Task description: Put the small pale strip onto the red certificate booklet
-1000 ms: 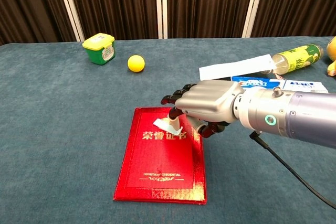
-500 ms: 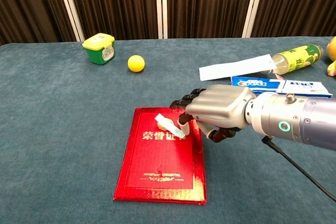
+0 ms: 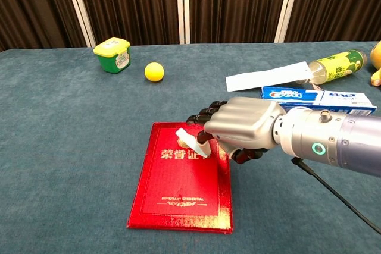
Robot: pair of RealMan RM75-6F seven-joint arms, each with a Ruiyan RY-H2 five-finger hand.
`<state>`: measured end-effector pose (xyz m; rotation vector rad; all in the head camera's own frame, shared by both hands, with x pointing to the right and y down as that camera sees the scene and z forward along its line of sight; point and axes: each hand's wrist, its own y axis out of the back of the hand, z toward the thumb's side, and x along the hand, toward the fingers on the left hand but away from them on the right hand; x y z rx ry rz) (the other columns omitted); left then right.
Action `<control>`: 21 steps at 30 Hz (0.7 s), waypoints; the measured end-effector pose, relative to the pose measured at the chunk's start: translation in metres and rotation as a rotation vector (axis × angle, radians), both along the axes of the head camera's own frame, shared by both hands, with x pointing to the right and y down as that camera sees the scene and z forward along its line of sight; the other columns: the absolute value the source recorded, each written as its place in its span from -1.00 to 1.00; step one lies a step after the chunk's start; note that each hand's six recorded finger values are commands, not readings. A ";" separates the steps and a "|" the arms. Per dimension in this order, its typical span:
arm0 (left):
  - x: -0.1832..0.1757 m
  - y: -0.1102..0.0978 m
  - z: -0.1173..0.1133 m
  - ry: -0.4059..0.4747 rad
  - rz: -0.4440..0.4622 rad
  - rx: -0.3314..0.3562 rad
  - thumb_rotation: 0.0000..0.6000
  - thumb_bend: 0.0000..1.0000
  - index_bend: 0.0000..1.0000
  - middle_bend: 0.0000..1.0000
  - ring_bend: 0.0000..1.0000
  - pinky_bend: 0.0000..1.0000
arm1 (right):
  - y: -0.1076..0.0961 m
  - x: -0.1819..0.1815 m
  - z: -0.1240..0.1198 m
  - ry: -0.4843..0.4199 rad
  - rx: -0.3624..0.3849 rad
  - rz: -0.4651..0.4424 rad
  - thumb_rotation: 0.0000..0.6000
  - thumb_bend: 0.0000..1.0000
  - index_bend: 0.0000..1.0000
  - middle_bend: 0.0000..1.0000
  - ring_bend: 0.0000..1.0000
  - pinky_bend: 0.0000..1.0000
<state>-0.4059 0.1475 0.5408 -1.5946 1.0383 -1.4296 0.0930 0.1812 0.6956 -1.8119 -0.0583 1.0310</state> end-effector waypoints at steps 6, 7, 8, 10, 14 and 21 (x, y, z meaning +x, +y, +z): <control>0.000 0.000 0.000 0.002 -0.001 0.000 1.00 -1.00 -1.00 -1.00 -1.00 -1.00 | -0.002 -0.003 -0.002 -0.004 0.012 0.001 1.00 0.87 -0.24 -1.00 -1.00 -1.00; 0.000 0.000 0.000 0.003 -0.001 -0.001 1.00 -1.00 -1.00 -1.00 -1.00 -1.00 | -0.002 -0.004 -0.003 -0.005 0.014 0.001 1.00 0.87 -0.24 -1.00 -1.00 -1.00; 0.000 0.000 0.000 0.004 -0.001 -0.002 1.00 -1.00 -1.00 -1.00 -1.00 -1.00 | -0.002 -0.004 -0.003 -0.005 0.016 0.000 1.00 0.87 -0.24 -1.00 -1.00 -1.00; 0.000 0.000 0.000 0.004 0.000 -0.001 1.00 -1.00 -1.00 -1.00 -1.00 -1.00 | -0.003 -0.004 -0.003 -0.003 0.017 -0.001 1.00 0.87 -0.24 -1.00 -1.00 -1.00; 0.000 0.000 -0.001 0.006 0.000 -0.001 1.00 -1.00 -1.00 -1.00 -1.00 -1.00 | -0.001 -0.003 -0.002 0.005 0.016 -0.007 1.00 0.87 -0.23 -1.00 -1.00 -1.00; 0.000 0.000 -0.001 0.010 0.000 -0.001 1.00 -1.00 -1.00 -1.00 -1.00 -1.00 | 0.001 -0.004 0.002 0.020 0.020 -0.016 1.00 0.87 -0.23 -1.00 -1.00 -1.00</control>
